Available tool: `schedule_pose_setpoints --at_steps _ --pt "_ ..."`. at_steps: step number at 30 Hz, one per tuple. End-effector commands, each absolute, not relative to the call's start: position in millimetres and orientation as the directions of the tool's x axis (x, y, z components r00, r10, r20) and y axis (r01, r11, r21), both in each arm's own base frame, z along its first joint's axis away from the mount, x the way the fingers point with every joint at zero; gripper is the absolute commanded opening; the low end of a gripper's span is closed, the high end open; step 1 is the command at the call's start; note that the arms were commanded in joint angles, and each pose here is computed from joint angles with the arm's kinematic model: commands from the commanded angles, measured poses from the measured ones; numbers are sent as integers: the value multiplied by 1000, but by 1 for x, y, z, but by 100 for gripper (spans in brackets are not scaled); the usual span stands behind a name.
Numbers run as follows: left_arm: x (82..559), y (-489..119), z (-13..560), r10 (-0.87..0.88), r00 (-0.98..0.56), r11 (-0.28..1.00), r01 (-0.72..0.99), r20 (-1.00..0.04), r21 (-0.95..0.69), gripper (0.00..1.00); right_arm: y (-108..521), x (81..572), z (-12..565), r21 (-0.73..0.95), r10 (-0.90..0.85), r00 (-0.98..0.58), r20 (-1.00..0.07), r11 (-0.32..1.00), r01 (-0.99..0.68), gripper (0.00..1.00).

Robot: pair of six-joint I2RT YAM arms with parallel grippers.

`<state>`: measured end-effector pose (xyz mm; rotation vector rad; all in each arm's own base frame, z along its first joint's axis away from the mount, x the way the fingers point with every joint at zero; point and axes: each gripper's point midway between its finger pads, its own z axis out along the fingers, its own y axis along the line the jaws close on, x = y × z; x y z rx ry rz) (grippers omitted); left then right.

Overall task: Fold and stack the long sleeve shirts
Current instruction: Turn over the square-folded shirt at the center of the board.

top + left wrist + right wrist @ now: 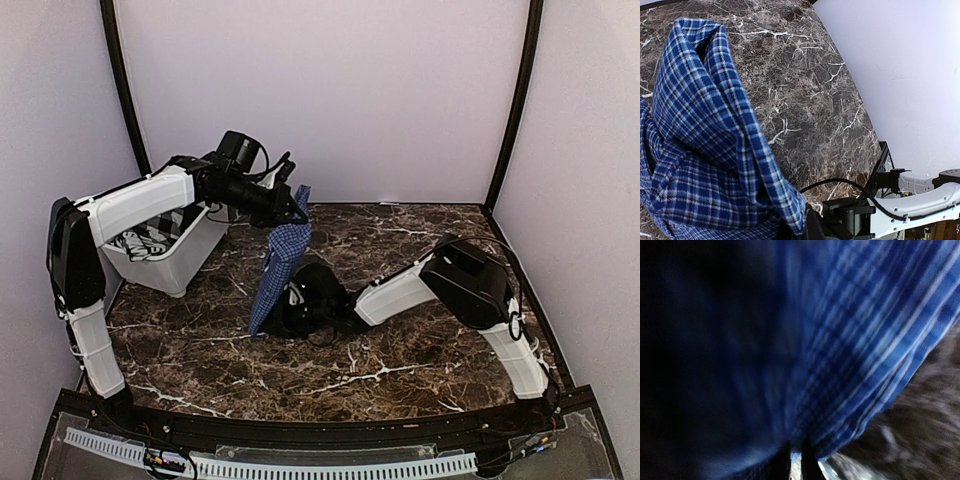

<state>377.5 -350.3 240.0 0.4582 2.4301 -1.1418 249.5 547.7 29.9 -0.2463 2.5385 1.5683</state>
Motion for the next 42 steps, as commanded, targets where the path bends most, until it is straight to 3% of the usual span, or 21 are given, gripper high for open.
schedule_pose_setpoints --at_steps 1,9,21,26,31,33,37,38,42 --pt "379 -362 269 107 -823 553 516 -559 -654 0 557 242 39 904 -80 -980 -181 380 -198 7" --pt "374 -360 255 121 -835 556 505 -536 -661 0 506 261 41 894 24 -979 -203 412 -175 8" --pt "360 -366 252 157 -832 526 527 -532 -668 0 433 292 69 861 169 -932 -322 460 -214 12" --pt "350 -382 250 180 -825 513 544 -536 -665 0 391 305 93 796 227 -886 -404 565 -218 13" --pt "327 -427 219 222 -828 521 548 -515 -655 0 296 318 113 685 327 -813 -481 719 -117 20" --pt "311 -463 204 266 -817 509 570 -512 -645 6 262 315 126 646 352 -773 -527 758 -95 30" --pt "281 -521 169 360 -799 510 601 -482 -616 41 221 304 144 571 343 -734 -587 817 -76 46" --pt "282 -523 170 351 -801 515 598 -484 -615 52 218 301 143 560 329 -739 -588 825 -79 50" --pt "296 -515 195 309 -781 545 613 -543 -571 72 217 294 130 535 282 -769 -573 840 -90 63"
